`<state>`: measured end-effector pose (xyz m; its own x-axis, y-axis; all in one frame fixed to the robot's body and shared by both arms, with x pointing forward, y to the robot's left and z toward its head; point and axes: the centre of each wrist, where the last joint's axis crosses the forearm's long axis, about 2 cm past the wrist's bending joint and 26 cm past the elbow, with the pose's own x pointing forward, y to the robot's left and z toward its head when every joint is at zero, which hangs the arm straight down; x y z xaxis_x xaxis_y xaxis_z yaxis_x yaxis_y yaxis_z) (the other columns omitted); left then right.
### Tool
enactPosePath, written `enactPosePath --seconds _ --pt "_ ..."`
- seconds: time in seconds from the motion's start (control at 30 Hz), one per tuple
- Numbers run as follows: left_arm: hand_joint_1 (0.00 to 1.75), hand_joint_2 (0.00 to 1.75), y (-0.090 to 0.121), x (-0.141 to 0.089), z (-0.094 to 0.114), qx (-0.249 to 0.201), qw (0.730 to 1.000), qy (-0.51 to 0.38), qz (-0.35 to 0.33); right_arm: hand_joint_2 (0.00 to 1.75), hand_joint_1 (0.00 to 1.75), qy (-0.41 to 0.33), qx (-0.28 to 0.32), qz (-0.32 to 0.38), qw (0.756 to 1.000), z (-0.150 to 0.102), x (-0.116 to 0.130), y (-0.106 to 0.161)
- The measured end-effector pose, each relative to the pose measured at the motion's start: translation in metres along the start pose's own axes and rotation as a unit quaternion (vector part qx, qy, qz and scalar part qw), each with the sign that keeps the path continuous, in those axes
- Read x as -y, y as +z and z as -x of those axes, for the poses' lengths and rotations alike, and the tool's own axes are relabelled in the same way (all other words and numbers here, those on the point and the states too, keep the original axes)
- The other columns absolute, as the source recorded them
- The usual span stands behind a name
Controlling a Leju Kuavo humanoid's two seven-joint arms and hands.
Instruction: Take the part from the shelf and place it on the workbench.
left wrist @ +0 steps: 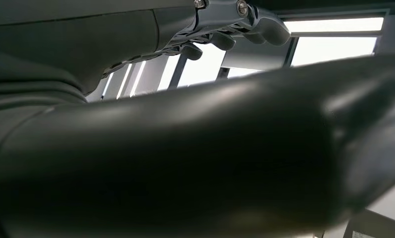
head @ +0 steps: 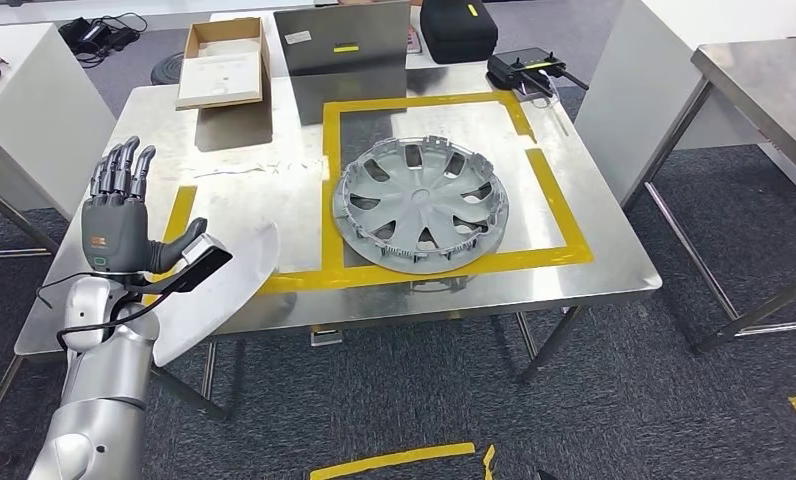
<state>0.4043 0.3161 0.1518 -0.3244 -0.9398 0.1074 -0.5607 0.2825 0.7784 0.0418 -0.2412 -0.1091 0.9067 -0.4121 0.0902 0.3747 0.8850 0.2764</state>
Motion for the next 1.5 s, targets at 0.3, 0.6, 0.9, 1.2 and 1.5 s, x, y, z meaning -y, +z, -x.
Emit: enactPosePath --seconds 0.3,0.6,0.9,1.2,1.5 --pt "0.00 0.00 -0.001 0.000 -0.005 0.008 1.000 -0.005 0.003 0.00 0.00 0.000 0.000 0.001 1.000 0.000 0.001 0.000" --pt "0.00 0.00 -0.004 -0.004 0.002 0.009 1.000 -0.021 0.001 0.00 0.00 0.015 0.019 0.003 1.000 -0.002 0.002 0.000" --pt "0.00 0.00 0.007 -0.009 0.020 -0.009 1.000 -0.026 -0.002 0.00 0.00 0.027 0.023 0.023 0.999 -0.002 0.002 0.000" --pt "0.00 0.00 -0.003 -0.013 0.020 0.008 0.999 -0.041 0.000 0.00 0.00 0.021 0.022 0.027 0.999 -0.001 0.002 0.000" --pt "0.00 0.00 -0.011 -0.017 0.024 0.014 0.999 -0.050 -0.005 0.00 0.00 0.025 0.029 0.021 0.999 -0.006 0.000 0.000"
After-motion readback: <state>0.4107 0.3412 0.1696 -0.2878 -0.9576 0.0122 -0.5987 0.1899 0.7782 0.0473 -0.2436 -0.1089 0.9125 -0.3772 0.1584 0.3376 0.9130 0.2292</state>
